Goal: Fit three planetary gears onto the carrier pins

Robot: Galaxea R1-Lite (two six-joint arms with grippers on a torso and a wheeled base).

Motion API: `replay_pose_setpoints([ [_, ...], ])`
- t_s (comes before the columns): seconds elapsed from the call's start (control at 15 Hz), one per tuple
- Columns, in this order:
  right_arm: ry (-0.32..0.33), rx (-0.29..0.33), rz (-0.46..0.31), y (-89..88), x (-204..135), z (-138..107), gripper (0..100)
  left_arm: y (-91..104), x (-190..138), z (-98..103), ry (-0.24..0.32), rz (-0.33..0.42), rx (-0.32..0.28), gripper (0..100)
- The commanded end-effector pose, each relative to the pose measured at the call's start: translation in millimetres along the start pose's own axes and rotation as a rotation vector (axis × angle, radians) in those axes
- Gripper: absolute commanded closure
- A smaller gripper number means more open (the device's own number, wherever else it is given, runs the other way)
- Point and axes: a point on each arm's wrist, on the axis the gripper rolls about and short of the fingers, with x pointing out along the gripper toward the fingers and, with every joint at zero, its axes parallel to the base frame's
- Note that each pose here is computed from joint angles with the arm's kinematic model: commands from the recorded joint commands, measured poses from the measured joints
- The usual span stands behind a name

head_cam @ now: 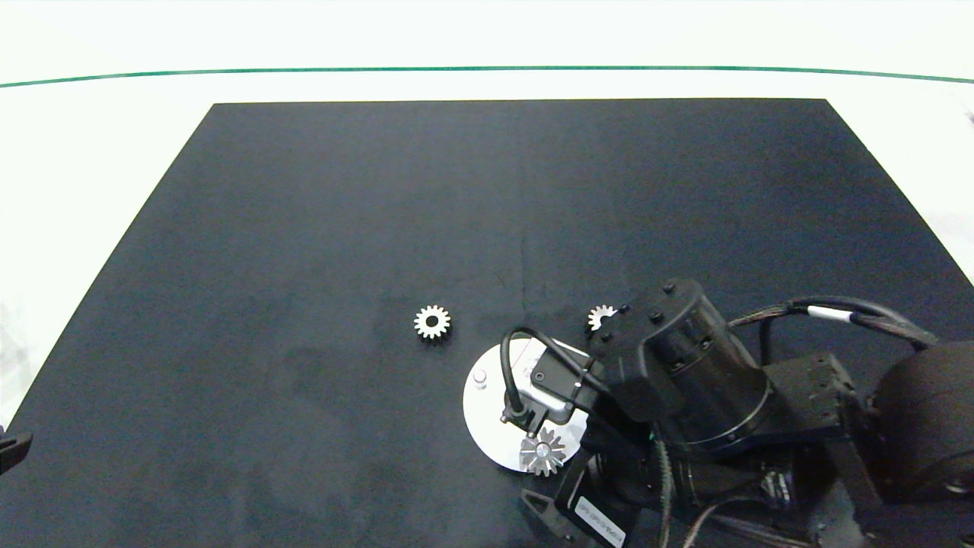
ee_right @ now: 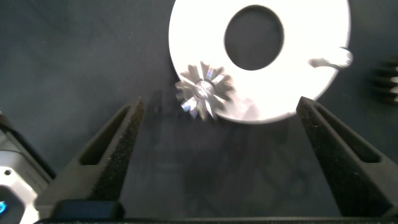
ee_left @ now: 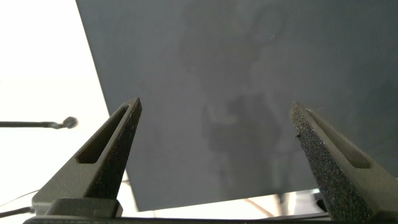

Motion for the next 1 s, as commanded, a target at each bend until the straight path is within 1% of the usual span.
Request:
replay_pose_setpoints([
  [0.07,-0.074,0.046,-0.027,-13.0,-36,-5,0,3.7,-4,11,-0.039,0.018,0.01,0],
  [0.13,-0.08,0.061,-0.032,-15.1,-42,-10,0,9.0,-5,25,-0.055,0.042,0.019,0],
  [0.2,-0.071,0.077,-0.038,-17.0,-45,-18,0,11.0,-3,30,-0.047,0.05,0.023,0],
  [0.27,-0.058,0.106,-0.048,-20.1,-47,-27,0,11.4,2,32,-0.032,0.043,0.024,0],
  [0.4,-0.071,0.147,-0.096,-27.3,-65,-42,0,11.6,9,35,-0.012,0.031,0.026,0],
  [0.47,-0.075,0.152,-0.112,-27.8,-73,-52,0,13.0,19,39,0.013,0.027,0.013,0],
  [0.6,-0.078,0.166,-0.15,-27.5,-87,-69,0,13.7,26,44,0.022,0.011,0.007,0],
  [0.67,-0.089,0.196,-0.172,-28.5,-96,-81,0,13.7,34,47,0.04,-0.001,0.016,0],
  [0.73,-0.114,0.22,-0.206,-34.5,-100,-78,0,11.9,42,50,0.054,-0.028,0.028,0],
  [0.8,-0.116,0.235,-0.248,-38.6,-103,-80,0,7.7,53,56,0.064,-0.072,0.047,0],
  [0.87,-0.112,0.236,-0.257,-38.8,-104,-82,0,2.8,67,61,0.077,-0.11,0.057,0],
  [0.93,-0.116,0.232,-0.252,-37.9,-106,-85,0,1.1,76,63,0.093,-0.123,0.048,0],
  [1.0,-0.114,0.215,-0.249,-36.9,-106,-86,0,-0.5,86,66,0.102,-0.137,0.051,0],
])
